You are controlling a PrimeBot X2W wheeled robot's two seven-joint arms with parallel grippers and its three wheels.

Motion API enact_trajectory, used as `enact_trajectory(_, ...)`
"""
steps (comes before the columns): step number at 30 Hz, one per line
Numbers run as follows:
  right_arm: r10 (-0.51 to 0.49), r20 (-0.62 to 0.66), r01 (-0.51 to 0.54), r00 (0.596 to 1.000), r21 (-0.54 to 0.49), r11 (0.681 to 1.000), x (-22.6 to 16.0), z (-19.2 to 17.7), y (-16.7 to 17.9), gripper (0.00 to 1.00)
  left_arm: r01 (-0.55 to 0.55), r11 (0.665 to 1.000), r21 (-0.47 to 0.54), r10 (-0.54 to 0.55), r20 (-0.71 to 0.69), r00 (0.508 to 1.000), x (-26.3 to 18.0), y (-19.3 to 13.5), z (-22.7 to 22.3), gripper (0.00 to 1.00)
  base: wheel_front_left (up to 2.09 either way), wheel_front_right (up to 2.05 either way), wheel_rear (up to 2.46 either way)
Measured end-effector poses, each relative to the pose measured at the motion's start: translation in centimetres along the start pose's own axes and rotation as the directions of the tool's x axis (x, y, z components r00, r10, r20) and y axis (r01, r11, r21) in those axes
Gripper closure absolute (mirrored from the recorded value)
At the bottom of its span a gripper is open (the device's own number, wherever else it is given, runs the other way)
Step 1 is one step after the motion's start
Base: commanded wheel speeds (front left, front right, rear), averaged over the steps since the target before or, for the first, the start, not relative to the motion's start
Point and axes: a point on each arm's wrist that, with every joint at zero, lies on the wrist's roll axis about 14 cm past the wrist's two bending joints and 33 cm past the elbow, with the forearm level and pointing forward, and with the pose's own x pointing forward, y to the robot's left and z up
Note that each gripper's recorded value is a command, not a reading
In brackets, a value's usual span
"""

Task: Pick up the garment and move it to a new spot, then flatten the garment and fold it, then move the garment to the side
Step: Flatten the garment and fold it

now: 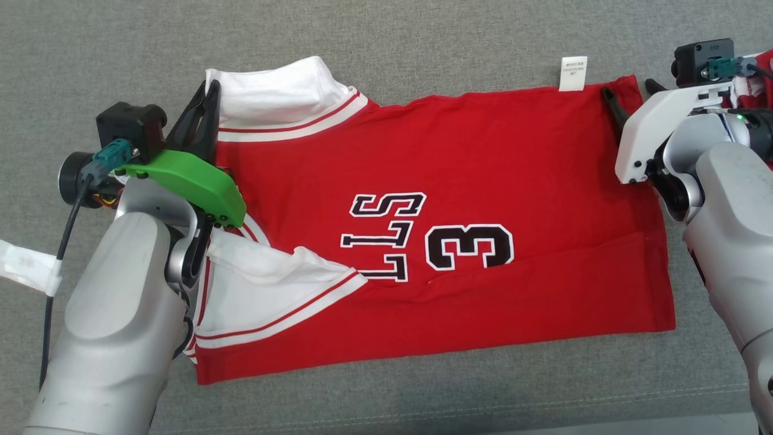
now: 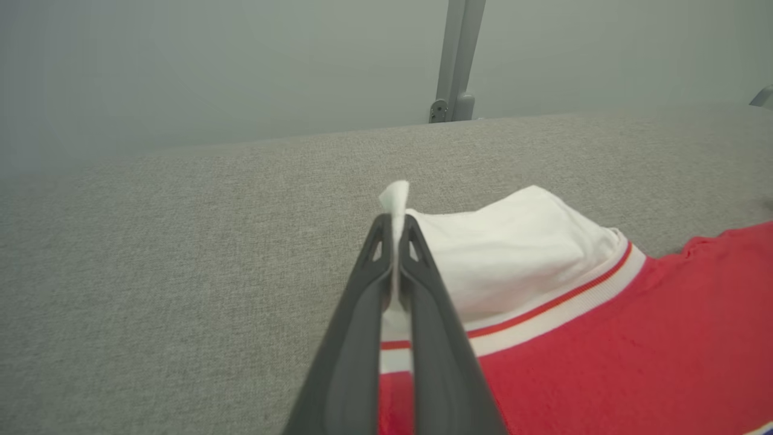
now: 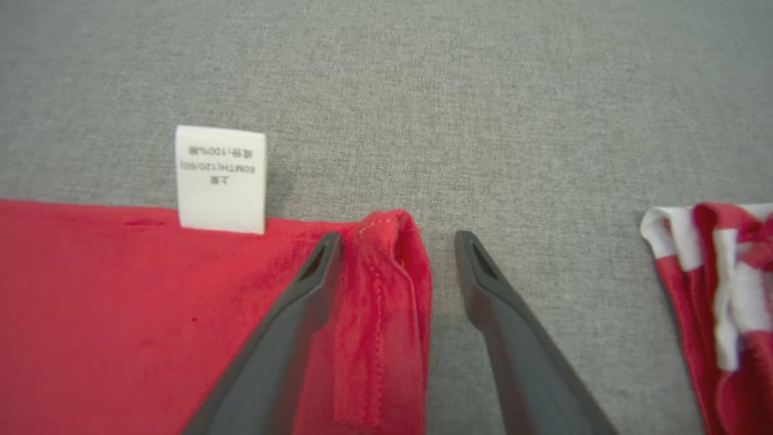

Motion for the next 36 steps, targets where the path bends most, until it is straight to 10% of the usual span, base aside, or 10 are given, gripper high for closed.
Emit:
enact_trajectory(9,0.008,-0.009,-0.008,1.000,-0.018,1.000,0.0,-0.3,0.1,1.00,-0.002,1.000,0.001,0.002,0.000,1.000,-0.2,0.1,0.1,1.00,0.00,0.00,0.00)
enact_trajectory(36,0.077,0.287,-0.102,0.955,0.072,0.992,-9.1,-1.3,2.2,1.00,-0.101,0.988,-0.119,0.106,0.036,0.994,-11.8,-0.8,-1.5,1.00,0.00,0.00,0.00)
